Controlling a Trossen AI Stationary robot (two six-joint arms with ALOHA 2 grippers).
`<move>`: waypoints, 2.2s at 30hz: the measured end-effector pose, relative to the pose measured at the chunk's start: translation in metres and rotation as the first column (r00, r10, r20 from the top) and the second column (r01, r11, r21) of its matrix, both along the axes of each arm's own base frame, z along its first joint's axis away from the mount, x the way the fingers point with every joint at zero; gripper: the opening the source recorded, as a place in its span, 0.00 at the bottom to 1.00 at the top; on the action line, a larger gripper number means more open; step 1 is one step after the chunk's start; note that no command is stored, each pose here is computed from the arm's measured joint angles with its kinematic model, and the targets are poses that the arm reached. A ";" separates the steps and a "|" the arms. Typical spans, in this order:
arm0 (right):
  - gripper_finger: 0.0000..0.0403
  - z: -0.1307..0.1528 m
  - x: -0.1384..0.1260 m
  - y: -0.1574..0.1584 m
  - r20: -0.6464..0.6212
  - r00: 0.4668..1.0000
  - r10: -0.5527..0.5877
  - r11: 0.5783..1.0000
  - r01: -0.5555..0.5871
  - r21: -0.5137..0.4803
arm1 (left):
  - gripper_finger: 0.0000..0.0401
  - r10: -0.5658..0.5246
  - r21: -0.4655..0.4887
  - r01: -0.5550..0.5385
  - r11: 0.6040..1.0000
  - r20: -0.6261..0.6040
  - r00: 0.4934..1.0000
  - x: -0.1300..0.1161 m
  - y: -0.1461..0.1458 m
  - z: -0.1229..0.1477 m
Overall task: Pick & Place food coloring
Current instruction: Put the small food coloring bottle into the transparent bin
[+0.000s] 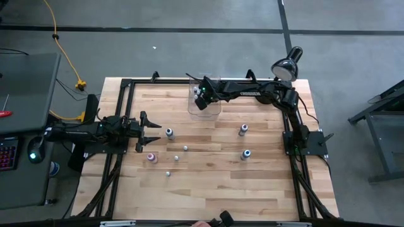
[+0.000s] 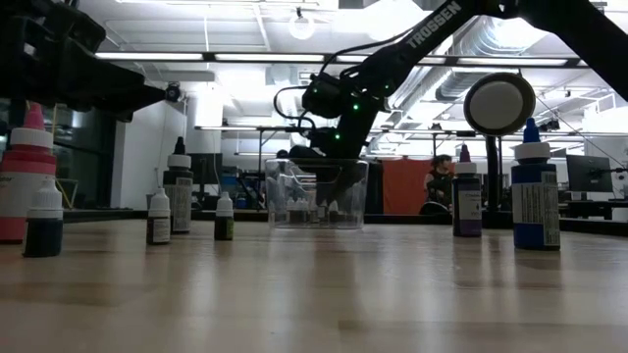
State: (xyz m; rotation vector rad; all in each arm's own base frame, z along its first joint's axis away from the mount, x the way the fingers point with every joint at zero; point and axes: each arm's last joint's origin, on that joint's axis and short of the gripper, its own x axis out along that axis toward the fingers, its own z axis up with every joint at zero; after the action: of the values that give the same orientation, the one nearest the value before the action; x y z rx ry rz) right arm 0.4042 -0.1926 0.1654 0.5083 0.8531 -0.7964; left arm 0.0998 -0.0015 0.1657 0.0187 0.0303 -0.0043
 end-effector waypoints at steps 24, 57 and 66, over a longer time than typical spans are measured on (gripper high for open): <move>0.24 0.000 0.000 0.000 0.009 1.000 0.006 1.000 -0.006 0.011 | 0.60 -0.003 0.000 0.003 1.000 0.001 1.000 0.000 0.000 0.000; 0.39 0.137 -0.022 0.058 0.146 0.924 0.353 0.914 -0.308 -0.265 | 0.60 -0.004 0.000 0.004 1.000 0.001 1.000 0.000 0.000 0.000; 0.40 0.193 -0.019 0.112 0.021 0.825 0.564 0.793 -0.534 -0.293 | 0.60 -0.005 0.000 0.005 1.000 0.000 1.000 0.000 0.000 0.000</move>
State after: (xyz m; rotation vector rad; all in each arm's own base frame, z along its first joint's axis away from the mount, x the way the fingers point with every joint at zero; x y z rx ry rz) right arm 0.3852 -0.0804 0.3582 0.0354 0.7202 -0.3290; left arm 0.0998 -0.0017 0.1657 0.0186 0.0298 -0.0093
